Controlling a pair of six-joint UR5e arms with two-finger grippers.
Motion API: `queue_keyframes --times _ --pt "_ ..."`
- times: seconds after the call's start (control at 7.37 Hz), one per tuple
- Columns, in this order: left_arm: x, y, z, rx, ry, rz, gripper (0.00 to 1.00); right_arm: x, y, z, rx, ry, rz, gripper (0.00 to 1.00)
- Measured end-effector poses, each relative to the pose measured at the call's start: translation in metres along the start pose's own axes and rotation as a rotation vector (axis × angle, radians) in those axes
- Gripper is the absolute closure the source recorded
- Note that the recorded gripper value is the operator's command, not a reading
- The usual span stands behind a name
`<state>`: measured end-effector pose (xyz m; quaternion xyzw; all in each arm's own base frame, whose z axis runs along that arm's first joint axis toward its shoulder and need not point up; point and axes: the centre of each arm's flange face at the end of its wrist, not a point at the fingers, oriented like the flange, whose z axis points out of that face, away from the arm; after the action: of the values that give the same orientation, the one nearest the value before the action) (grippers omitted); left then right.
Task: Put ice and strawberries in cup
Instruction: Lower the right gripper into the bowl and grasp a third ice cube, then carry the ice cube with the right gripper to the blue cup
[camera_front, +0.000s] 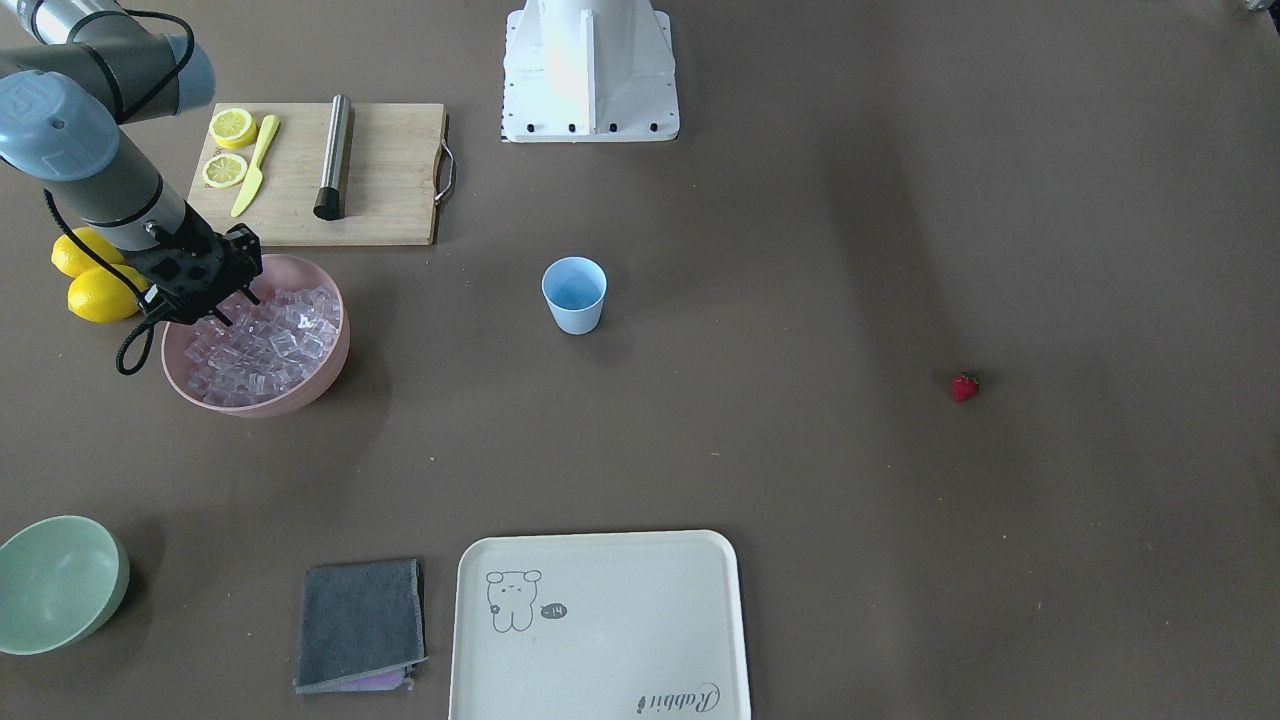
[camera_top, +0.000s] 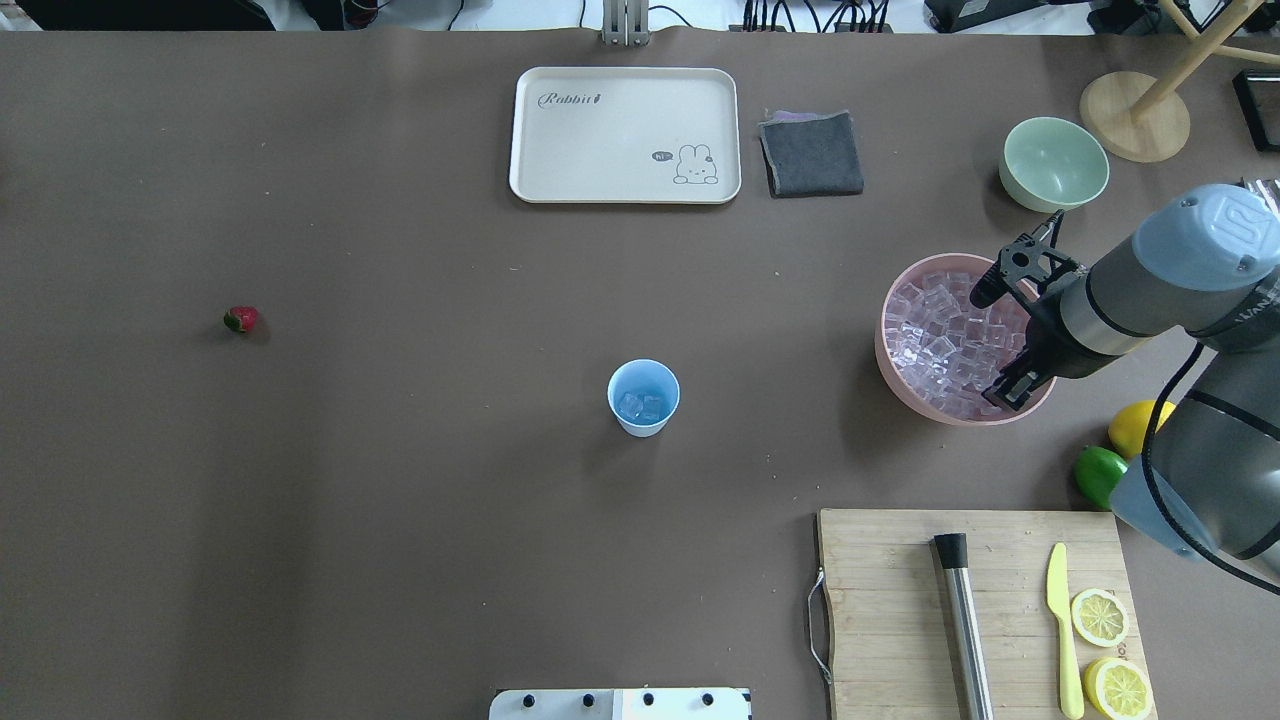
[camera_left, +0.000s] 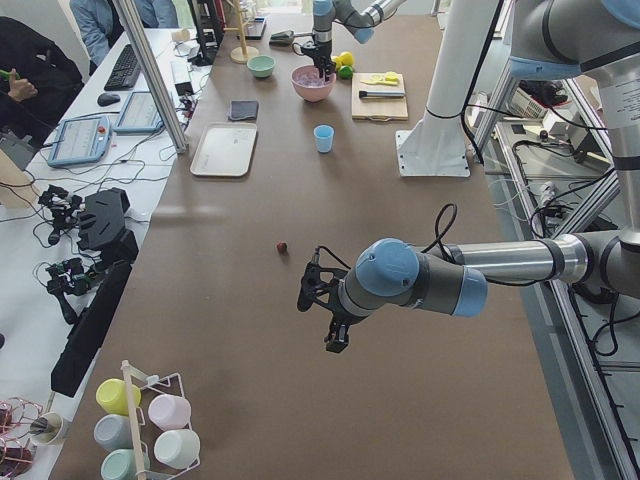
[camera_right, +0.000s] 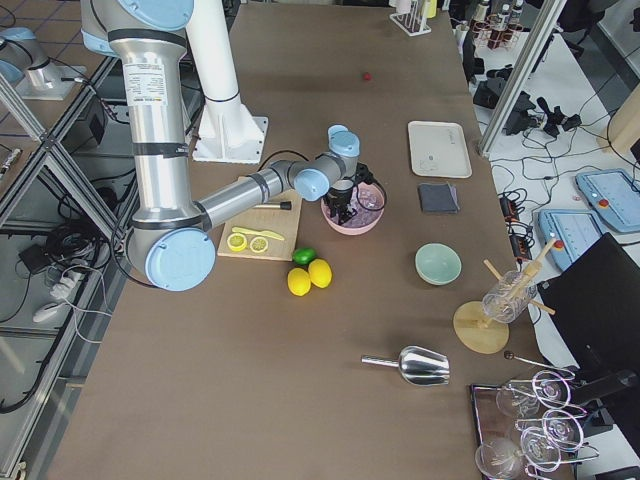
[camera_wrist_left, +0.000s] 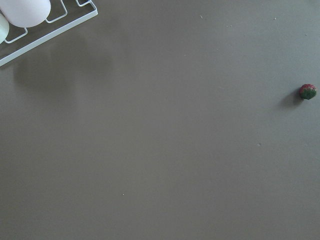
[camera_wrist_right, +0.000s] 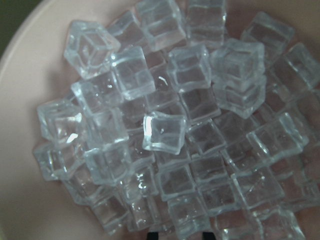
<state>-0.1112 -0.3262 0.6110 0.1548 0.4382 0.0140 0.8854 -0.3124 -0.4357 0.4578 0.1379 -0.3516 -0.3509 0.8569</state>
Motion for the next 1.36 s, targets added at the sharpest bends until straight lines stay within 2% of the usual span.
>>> queue_keyframes --times 0.27,0.54,0.81,0.95,1.36 --pt "-0.001 0.0 -0.001 0.003 -0.001 -0.002 0.02 0.003 -0.001 -0.006 -0.01 -0.012 0.017 1.0" --pt "-0.001 0.001 -0.001 0.004 -0.001 -0.004 0.02 0.008 -0.005 -0.018 0.002 -0.027 0.037 1.0" --pt "-0.001 0.001 -0.001 0.004 -0.001 -0.004 0.02 -0.001 -0.025 -0.039 0.013 -0.052 0.076 1.0" --pt "-0.002 0.001 -0.001 0.004 0.0 -0.004 0.02 -0.014 -0.046 -0.053 0.019 -0.078 0.149 1.0" --pt "-0.004 0.002 0.0 0.0 -0.001 -0.009 0.02 -0.08 -0.11 -0.079 0.047 -0.158 0.473 1.0"
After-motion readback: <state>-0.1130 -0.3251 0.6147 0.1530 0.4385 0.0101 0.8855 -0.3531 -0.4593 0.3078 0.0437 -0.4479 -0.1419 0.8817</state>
